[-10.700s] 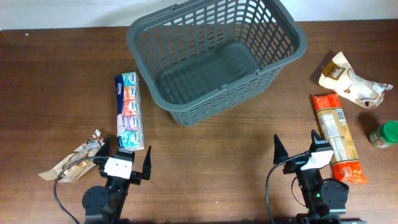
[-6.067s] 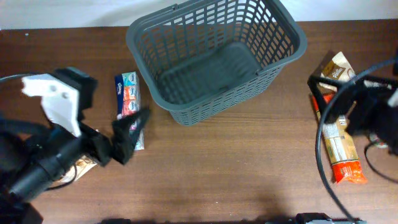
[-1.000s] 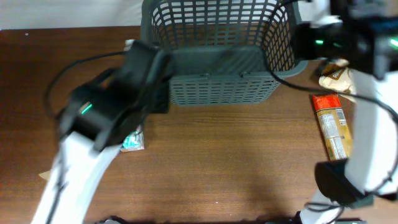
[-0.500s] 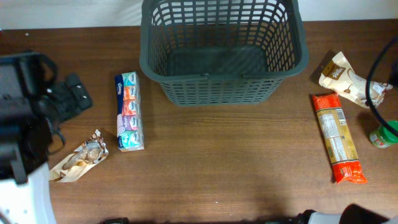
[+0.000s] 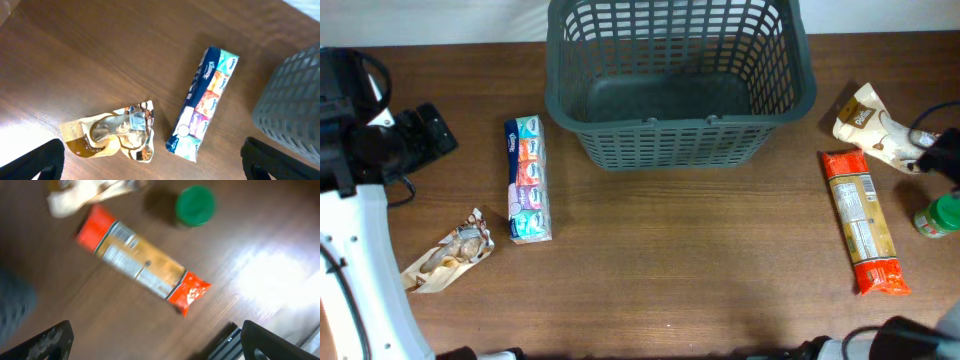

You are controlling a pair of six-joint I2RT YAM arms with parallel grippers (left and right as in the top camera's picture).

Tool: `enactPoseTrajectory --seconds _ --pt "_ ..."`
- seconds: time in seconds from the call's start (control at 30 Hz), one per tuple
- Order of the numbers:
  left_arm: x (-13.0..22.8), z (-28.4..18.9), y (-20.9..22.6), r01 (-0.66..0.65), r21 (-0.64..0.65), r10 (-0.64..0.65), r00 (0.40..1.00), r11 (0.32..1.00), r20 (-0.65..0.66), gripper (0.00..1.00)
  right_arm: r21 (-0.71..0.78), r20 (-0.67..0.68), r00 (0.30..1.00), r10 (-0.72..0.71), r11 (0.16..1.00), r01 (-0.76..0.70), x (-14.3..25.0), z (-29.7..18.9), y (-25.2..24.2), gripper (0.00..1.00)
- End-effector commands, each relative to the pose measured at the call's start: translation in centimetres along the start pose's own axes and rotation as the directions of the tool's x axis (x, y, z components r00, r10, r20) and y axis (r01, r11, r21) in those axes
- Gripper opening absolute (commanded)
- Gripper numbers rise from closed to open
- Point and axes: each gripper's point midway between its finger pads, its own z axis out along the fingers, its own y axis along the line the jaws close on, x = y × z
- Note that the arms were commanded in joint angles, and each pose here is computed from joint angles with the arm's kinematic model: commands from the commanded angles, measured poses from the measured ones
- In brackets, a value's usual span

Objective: Pack container
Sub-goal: 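Move the right gripper toward the green-lidded jar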

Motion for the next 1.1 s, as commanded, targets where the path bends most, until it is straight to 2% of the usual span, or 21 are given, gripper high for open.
enactPoseTrajectory --seconds 0.0,0.23,0.43,0.83,1.07 --pt "0.9 0.6 0.1 -0.018 0.001 0.019 0.998 1.0 -0.057 0.99 0.092 -0.005 0.976 0.217 0.972 -0.215 -1.7 2.2 -3.1 0.99" --pt "3.0 0.4 0.6 -0.028 -0.021 0.024 0.99 0.999 -0.141 0.99 0.175 -0.107 0.929 0.354 0.927 -0.333 -2.4 7.2 -5.8 0.99" --pt "3.6 0.4 0.8 -0.031 -0.027 0.026 0.986 0.999 -0.165 0.99 0.194 -0.176 0.909 0.377 0.919 -0.343 -2.8 10.7 -6.3 0.99" --pt "4.5 0.2 1.1 -0.036 -0.037 0.028 0.978 0.999 -0.205 0.99 0.158 -0.114 0.923 0.367 0.924 -0.348 -6.3 15.2 -5.8 0.99" --pt "4.5 0.2 1.1 -0.036 -0.037 0.028 0.978 0.999 -0.205 0.99 0.168 -0.129 0.915 0.381 0.918 -0.359 -6.7 17.8 -5.8 0.99"
